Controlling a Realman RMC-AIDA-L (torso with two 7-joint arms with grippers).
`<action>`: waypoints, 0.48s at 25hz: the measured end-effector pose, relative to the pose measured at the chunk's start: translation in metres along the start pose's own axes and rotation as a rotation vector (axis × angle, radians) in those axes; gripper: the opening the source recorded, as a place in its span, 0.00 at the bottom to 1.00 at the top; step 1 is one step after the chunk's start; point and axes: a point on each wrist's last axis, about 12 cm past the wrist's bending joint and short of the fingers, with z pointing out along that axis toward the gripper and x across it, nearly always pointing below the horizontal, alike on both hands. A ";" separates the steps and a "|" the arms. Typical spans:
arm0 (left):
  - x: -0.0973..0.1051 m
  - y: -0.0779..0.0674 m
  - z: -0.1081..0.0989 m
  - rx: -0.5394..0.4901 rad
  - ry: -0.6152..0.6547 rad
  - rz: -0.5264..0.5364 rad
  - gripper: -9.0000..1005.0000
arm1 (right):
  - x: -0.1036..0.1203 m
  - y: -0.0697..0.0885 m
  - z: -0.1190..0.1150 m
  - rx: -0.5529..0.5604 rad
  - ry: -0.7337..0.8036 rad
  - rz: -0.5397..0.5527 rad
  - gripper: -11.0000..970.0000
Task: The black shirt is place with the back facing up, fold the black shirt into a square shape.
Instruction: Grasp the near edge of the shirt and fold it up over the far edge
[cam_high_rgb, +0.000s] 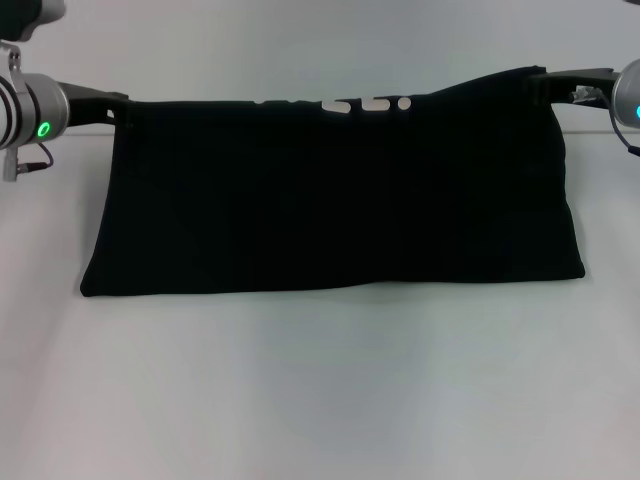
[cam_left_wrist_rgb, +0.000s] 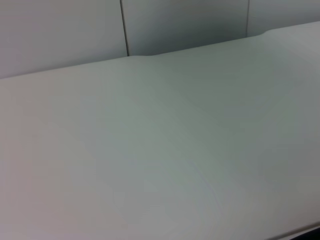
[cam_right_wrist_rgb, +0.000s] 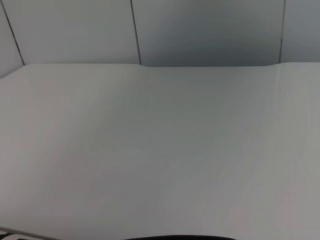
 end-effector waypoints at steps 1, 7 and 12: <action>0.002 -0.001 0.001 0.000 0.004 -0.001 0.06 | 0.000 0.000 0.000 0.002 0.000 -0.002 0.05; 0.012 -0.006 0.007 -0.029 0.010 -0.005 0.06 | 0.004 0.002 0.003 0.024 0.003 -0.006 0.06; 0.014 -0.010 0.009 -0.039 0.008 -0.008 0.06 | 0.008 0.002 0.004 0.033 0.010 -0.008 0.07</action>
